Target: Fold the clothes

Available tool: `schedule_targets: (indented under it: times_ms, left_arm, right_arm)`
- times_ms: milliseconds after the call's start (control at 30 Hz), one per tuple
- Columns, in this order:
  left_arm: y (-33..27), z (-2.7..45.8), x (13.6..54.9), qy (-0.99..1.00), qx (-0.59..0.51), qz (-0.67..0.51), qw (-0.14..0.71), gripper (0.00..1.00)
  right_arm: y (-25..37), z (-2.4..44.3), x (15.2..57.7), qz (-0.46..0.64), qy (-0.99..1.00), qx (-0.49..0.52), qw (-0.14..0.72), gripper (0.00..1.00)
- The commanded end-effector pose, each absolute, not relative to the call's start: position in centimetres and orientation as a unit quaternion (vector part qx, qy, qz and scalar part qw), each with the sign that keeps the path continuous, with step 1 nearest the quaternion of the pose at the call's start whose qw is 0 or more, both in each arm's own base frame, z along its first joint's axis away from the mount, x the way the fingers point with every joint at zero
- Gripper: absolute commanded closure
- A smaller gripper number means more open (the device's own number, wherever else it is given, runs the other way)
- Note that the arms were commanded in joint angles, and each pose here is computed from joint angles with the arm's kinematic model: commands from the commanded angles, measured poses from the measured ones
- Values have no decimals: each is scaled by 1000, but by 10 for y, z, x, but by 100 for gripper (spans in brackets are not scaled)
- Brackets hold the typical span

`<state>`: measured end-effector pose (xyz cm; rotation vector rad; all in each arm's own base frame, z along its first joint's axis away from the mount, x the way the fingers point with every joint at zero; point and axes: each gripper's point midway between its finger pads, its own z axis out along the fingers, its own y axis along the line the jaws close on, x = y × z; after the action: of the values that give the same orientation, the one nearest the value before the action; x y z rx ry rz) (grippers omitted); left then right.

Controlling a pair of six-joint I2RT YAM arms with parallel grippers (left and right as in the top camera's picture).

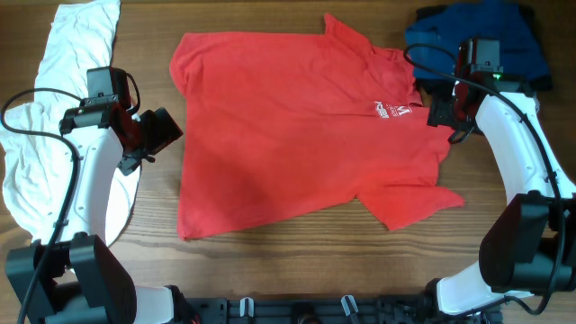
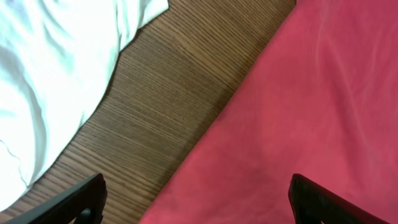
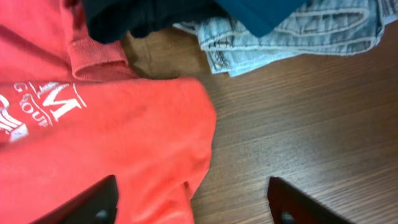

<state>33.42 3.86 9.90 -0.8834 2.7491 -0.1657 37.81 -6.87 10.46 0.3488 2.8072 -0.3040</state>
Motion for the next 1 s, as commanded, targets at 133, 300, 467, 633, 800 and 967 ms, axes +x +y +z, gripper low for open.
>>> schedule_targets:
  times_ms: [133, 300, 467, 633, 800, 967]
  left_arm:
    - [41, 102, 332, 946, -295, -46, 129, 5]
    - [40, 100, 326, 947, -296, -44, 116, 7]
    - [36, 99, 320, 948, -296, -52, 102, 4]
    - [27, 109, 358, 955, -222, -91, 174, 0]
    - [17, 112, 420, 942, -165, -101, 274, 1]
    - [-5, 76, 474, 934, -103, -104, 326, 4]
  right_arm:
    - [-34, 99, 358, -7, 982, 166, 95, 11]
    - [-9, 97, 331, 53, 981, 186, 32, 9]
    - [1, 105, 329, 81, 977, 194, 31, 10]
    - [23, 109, 351, 125, 979, 146, 73, 10]
    - [47, 113, 366, 132, 980, 106, 106, 10]
    - [60, 115, 372, 136, 980, 86, 120, 10]
